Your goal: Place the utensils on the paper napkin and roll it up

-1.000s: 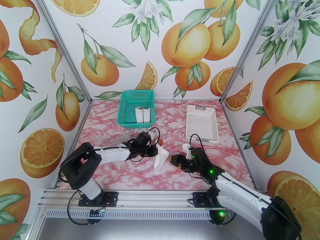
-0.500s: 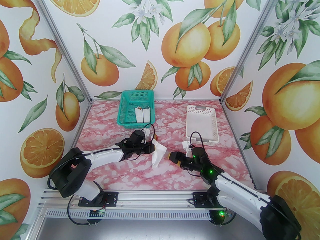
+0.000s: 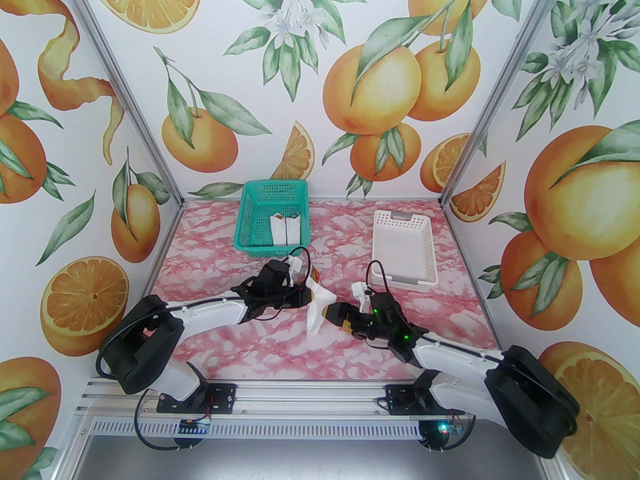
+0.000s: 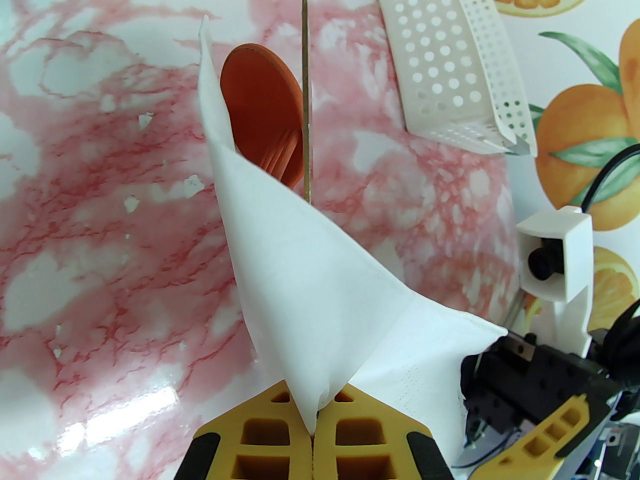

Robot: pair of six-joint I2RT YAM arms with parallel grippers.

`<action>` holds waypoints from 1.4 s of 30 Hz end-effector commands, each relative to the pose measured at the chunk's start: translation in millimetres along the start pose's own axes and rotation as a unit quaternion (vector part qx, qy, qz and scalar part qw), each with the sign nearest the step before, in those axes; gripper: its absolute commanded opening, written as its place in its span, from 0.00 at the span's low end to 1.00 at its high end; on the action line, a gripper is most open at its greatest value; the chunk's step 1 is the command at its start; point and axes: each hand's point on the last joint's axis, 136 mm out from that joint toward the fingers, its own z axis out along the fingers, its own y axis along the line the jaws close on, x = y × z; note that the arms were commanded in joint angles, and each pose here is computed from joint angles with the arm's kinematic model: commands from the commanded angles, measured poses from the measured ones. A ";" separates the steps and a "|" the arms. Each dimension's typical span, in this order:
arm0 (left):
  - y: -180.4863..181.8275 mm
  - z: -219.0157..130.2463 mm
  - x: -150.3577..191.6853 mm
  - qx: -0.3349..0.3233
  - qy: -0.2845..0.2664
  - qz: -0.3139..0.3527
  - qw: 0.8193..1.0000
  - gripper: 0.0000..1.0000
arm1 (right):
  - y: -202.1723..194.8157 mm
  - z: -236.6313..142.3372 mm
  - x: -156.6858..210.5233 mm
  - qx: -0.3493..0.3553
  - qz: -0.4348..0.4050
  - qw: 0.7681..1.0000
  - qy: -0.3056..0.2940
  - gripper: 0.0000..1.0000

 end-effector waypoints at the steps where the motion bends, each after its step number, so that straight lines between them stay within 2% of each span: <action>1: -17.4 -6.2 -9.7 0.035 -0.016 0.005 0.999 0.00 | 34.9 3.0 -13.2 -0.062 -0.034 0.997 -0.023 1.00; 10: -33.6 -15.2 -17.4 0.057 -0.026 0.006 0.998 0.00 | 30.1 8.4 -12.5 -0.061 -0.031 0.997 -0.027 1.00; 22: -56.9 -27.3 -28.6 0.086 -0.039 0.009 0.995 0.00 | 47.6 13.3 -12.0 -0.114 -0.032 0.993 -0.022 1.00; 31: -68.8 -32.0 -34.1 0.102 -0.042 0.010 0.994 0.00 | 49.6 18.4 -9.5 -0.128 -0.024 0.991 -0.015 1.00; 36: -71.4 -31.5 -34.7 0.108 -0.041 0.007 0.993 0.00 | 51.9 19.0 -8.5 -0.130 -0.024 0.991 -0.011 0.91; 42: -64.5 -29.9 -31.0 0.091 -0.036 0.008 0.995 0.00 | 49.1 15.8 -7.8 -0.124 -0.021 0.992 -0.013 0.77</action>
